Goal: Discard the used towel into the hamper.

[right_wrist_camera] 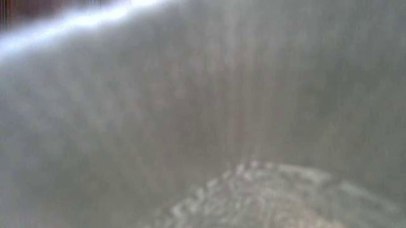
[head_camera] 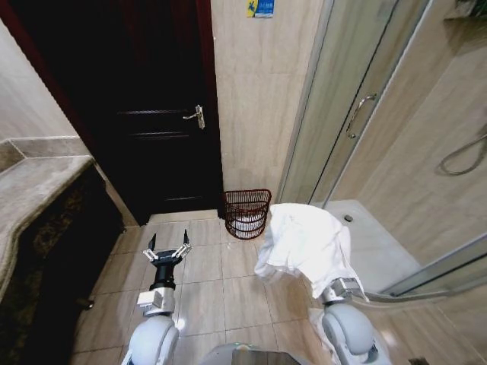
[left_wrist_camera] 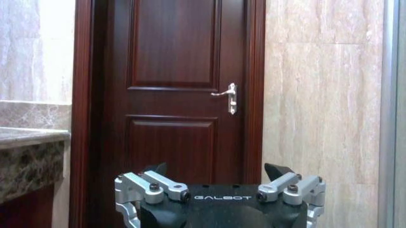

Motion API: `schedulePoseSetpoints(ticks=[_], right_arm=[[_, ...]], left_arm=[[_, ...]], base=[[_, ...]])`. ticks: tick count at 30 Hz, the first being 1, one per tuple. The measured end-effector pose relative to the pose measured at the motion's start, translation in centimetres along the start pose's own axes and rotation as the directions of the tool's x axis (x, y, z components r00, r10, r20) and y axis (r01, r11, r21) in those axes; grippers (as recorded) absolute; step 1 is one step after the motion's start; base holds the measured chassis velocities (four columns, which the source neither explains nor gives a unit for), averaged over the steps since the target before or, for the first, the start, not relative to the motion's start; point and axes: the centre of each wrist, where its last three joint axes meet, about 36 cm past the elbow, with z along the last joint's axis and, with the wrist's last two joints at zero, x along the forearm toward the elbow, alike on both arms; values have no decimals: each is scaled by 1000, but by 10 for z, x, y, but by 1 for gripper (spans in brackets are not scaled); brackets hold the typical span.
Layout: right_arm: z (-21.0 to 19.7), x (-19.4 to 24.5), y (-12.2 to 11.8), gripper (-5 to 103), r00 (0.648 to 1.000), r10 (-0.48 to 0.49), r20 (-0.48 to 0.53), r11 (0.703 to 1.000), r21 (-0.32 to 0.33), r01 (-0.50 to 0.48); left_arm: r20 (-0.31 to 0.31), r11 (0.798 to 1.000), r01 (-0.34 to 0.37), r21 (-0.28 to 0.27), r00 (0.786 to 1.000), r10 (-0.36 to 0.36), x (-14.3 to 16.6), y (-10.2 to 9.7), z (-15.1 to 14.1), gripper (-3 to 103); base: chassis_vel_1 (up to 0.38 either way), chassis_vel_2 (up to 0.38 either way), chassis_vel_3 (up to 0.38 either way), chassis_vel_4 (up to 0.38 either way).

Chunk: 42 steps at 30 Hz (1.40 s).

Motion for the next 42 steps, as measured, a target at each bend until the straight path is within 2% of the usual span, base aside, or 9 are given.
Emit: schedulePoseSetpoints(ticks=[42], right_arm=[[11, -7, 0, 8, 1000, 3, -12, 1000, -10, -3]], left_arm=[[-23, 1000, -8, 11, 1000, 8, -5, -6, 7, 100]], base=[[-109, 109, 109, -106]])
